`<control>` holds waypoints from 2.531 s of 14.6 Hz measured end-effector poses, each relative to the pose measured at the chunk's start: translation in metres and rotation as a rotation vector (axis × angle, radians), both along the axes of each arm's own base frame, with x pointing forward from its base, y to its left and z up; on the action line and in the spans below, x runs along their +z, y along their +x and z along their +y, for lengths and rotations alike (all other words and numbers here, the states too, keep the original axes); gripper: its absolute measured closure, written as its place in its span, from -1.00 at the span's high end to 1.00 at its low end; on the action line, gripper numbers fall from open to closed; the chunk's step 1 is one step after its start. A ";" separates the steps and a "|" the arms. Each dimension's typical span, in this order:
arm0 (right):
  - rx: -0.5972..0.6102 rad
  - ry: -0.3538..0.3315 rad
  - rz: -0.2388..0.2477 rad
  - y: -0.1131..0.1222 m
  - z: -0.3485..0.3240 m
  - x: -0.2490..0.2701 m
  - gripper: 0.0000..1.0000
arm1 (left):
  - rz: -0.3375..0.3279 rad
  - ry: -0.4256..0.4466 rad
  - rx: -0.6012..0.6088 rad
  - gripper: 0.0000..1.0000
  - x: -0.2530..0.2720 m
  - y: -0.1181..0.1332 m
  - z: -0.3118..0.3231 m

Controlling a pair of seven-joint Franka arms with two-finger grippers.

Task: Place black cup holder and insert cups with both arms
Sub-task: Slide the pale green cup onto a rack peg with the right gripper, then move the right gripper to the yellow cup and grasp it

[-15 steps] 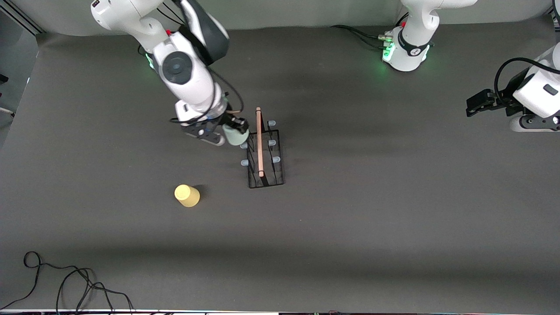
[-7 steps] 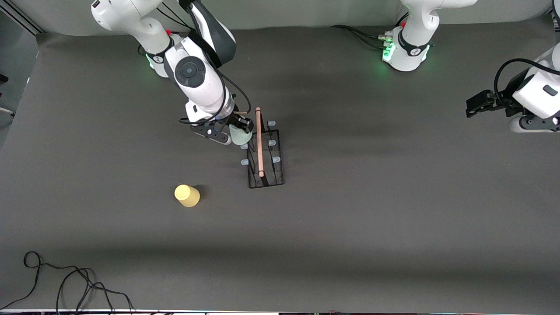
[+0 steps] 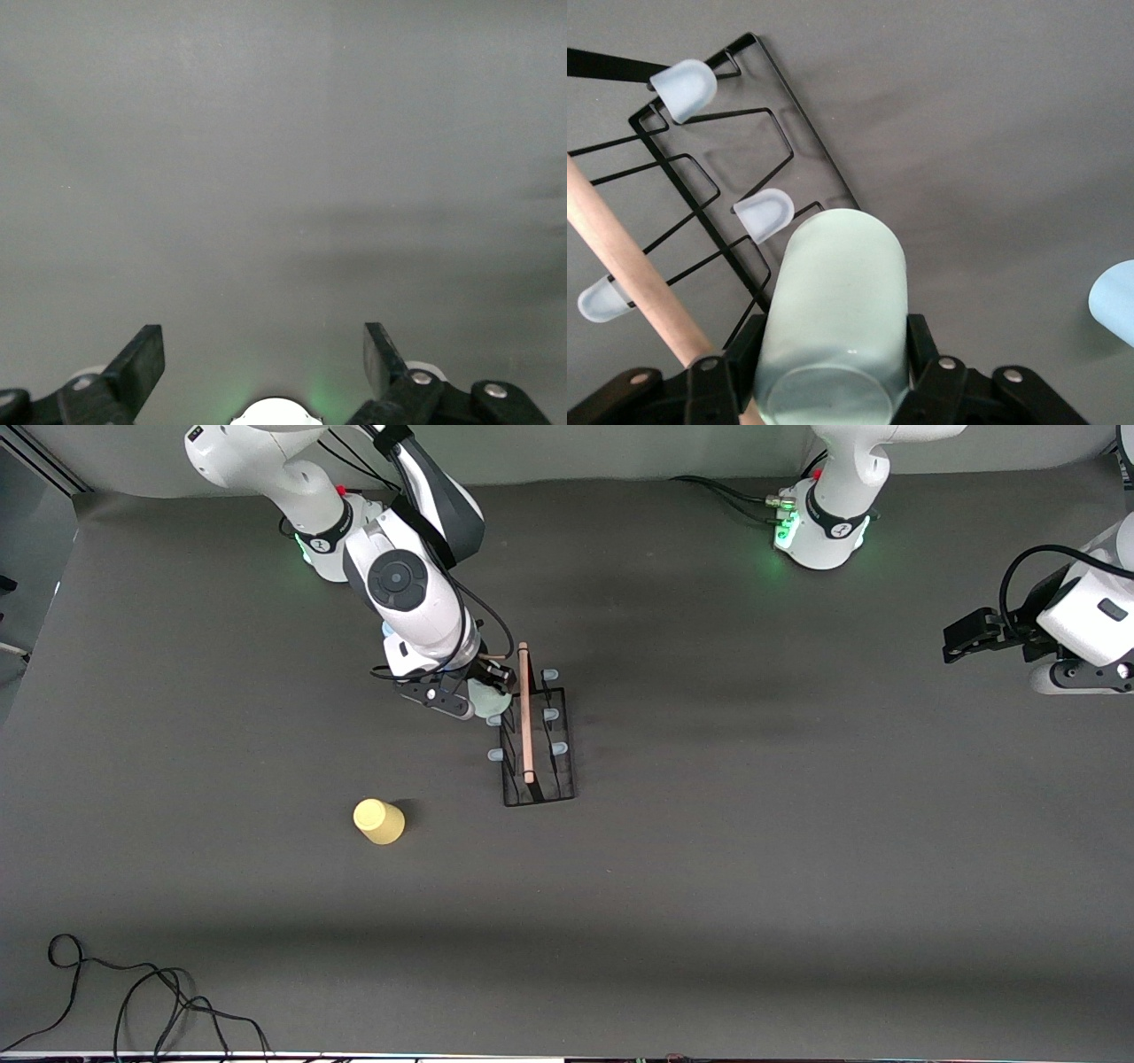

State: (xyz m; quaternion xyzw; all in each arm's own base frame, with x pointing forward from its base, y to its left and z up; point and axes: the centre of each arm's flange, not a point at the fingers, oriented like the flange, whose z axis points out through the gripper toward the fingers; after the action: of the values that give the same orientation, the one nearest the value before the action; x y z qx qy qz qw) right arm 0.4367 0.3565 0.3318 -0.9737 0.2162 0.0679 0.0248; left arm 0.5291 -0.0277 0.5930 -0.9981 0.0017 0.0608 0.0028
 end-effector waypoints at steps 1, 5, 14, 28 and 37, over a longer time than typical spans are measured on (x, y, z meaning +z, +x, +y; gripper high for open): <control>-0.001 0.000 0.000 -0.001 0.002 0.000 0.37 | 0.000 0.000 0.000 1.00 0.000 0.000 0.000; 0.001 -0.004 0.004 -0.006 0.007 -0.002 0.37 | 0.002 0.000 0.000 1.00 -0.001 0.000 0.000; -0.003 -0.013 0.021 0.003 0.004 0.008 0.65 | 0.000 0.001 0.000 1.00 -0.003 0.000 0.000; 0.262 -0.050 -0.114 0.166 -0.185 0.006 1.00 | -0.002 0.001 0.000 1.00 -0.004 0.002 0.000; 0.240 -0.053 -0.137 0.190 -0.203 -0.082 1.00 | -0.002 0.002 0.000 1.00 -0.005 0.002 0.000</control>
State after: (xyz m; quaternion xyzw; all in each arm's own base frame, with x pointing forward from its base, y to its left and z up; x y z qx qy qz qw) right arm 0.6264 0.1531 0.2493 -0.9952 0.0976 -0.0017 0.0056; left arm 0.5308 -0.0278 0.5884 -0.9982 0.0019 0.0599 0.0036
